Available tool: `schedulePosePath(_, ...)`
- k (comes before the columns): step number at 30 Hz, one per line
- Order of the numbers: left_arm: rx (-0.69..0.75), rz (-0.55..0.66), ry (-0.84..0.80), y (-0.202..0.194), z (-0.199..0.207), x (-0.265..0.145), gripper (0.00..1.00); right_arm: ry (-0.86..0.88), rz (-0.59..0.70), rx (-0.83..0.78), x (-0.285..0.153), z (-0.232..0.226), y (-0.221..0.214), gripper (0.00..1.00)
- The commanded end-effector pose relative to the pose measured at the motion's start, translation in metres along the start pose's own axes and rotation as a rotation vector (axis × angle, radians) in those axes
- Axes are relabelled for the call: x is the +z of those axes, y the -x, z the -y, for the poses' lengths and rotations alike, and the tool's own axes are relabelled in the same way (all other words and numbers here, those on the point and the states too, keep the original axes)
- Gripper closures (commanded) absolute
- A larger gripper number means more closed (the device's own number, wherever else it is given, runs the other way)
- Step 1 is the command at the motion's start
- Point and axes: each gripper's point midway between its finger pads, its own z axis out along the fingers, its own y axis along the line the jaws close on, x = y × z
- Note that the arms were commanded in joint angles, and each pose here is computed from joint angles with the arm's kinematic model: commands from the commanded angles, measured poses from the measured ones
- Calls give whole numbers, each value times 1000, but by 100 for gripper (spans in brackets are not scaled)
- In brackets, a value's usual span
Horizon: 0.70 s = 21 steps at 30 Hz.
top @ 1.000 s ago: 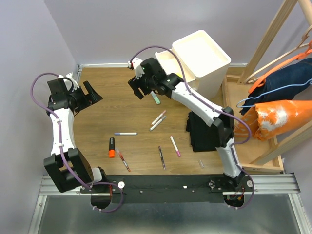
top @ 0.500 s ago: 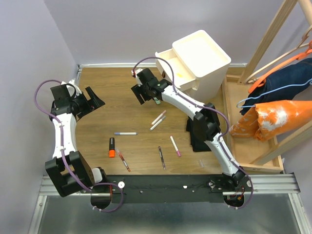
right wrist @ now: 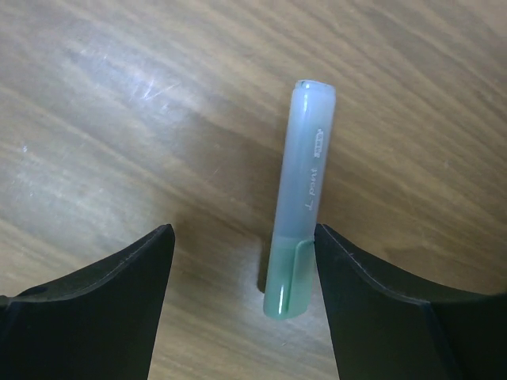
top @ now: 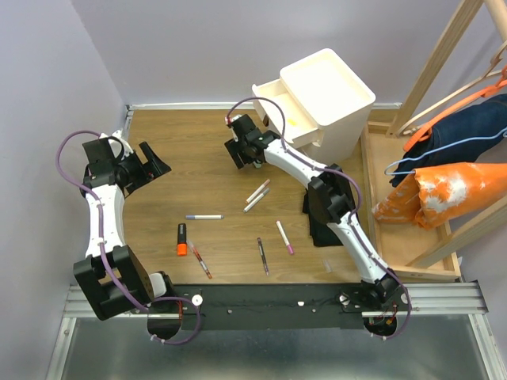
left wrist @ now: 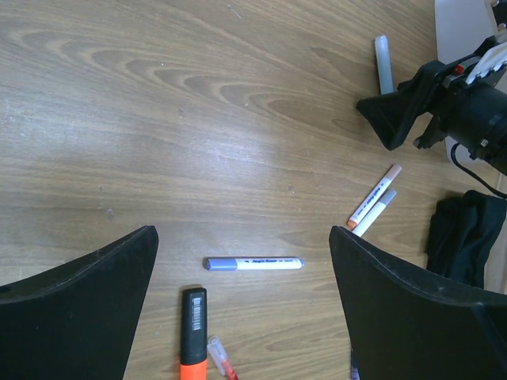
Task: Sort the stationery into containers
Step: Pick up the pen from the center of the board.
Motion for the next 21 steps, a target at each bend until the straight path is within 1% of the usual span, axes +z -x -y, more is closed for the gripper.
schedulePosePath(1, 14, 25, -9, 3, 1, -4, 2, -30, 25, 13, 13, 8, 6, 21)
schedulePosePath(3, 5, 24, -6, 3, -1, -3, 2, -27, 23, 23, 15, 10, 7, 21)
schedulePosePath(6, -6, 23, -11, 3, -2, -2, 2, -7, -25, 37, 24, 11, -9, 22)
schedulePosePath(9, -15, 24, -8, 6, -3, -2, 2, 30, -67, 43, 29, 4, -24, 31)
schedulePosePath(10, -16, 24, -7, 7, -4, -1, 2, 50, -86, 45, 30, 1, -30, 38)
schedulePosePath(12, -21, 23, -7, 9, -4, 0, 2, 75, -103, 56, 31, -4, -35, 48)
schedulePosePath(13, -21, 23, -7, 9, -4, 0, 2, 106, -115, 60, 30, -10, -39, 55)
schedulePosePath(15, -30, 20, -11, 9, -4, 1, 2, 136, -123, 68, 28, -15, -40, 62)
schedulePosePath(16, -29, 21, -13, 9, -3, 1, 3, 163, -118, 69, 23, -19, -36, 69)
schedulePosePath(18, -36, 22, -14, 9, -4, 2, 3, 201, -110, 59, 16, -27, -31, 78)
schedulePosePath(19, -36, 21, -16, 8, -4, 2, 3, 220, -94, 49, 6, -31, -22, 89)
schedulePosePath(21, -33, 25, -17, 9, -3, 2, 3, 252, -55, 6, -12, -41, -8, 96)
